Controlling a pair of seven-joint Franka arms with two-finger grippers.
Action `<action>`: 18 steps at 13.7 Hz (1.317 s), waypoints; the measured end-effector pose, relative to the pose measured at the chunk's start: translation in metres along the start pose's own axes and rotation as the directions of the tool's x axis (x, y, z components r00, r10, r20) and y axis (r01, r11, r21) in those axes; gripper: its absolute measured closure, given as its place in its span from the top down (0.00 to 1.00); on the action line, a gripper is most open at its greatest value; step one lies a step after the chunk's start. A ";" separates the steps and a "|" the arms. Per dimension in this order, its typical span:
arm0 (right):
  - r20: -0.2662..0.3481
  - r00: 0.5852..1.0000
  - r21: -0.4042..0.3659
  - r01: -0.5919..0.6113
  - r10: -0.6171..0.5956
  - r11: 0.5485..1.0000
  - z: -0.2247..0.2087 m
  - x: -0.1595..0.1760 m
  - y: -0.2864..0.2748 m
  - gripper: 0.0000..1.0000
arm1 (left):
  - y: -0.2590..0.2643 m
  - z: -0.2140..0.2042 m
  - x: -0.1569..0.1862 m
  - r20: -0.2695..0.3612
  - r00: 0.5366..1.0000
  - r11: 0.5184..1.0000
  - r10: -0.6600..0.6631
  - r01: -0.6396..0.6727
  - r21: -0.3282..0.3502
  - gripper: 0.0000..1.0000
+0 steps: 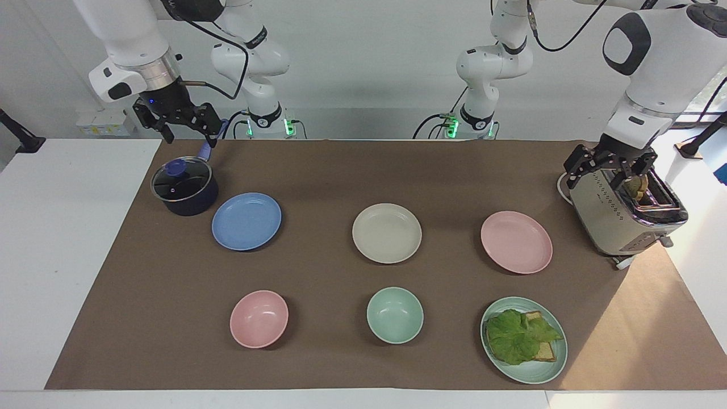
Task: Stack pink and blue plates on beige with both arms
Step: 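Reach the left gripper toward the rim of the pink plate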
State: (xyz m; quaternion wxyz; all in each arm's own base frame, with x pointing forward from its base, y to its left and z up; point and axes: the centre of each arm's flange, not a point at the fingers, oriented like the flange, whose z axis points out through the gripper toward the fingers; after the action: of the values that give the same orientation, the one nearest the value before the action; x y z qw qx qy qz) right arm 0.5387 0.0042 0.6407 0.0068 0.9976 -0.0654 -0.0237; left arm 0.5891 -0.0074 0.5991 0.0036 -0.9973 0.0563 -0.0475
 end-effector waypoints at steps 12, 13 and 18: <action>-0.001 1.000 0.000 0.000 0.000 1.000 0.000 0.000 0.000 1.00 | -0.002 0.057 -0.008 0.061 0.998 1.000 -0.005 0.005 -0.005 1.00; -0.001 1.000 0.000 0.000 0.000 1.000 0.000 0.000 0.000 1.00 | -0.003 0.073 -0.010 0.066 0.998 1.000 -0.006 0.007 -0.006 1.00; -0.001 1.000 0.000 0.000 0.000 1.000 0.000 0.000 0.000 1.00 | -0.025 0.169 -0.023 0.063 0.997 0.999 -0.042 0.042 -0.006 1.00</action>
State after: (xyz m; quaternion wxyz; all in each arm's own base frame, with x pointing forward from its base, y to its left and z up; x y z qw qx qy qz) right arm 0.5388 0.0041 0.6408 0.0068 0.9976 -0.0655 -0.0232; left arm 0.5848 0.0199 0.4289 0.0010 -0.9992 0.0355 -0.0161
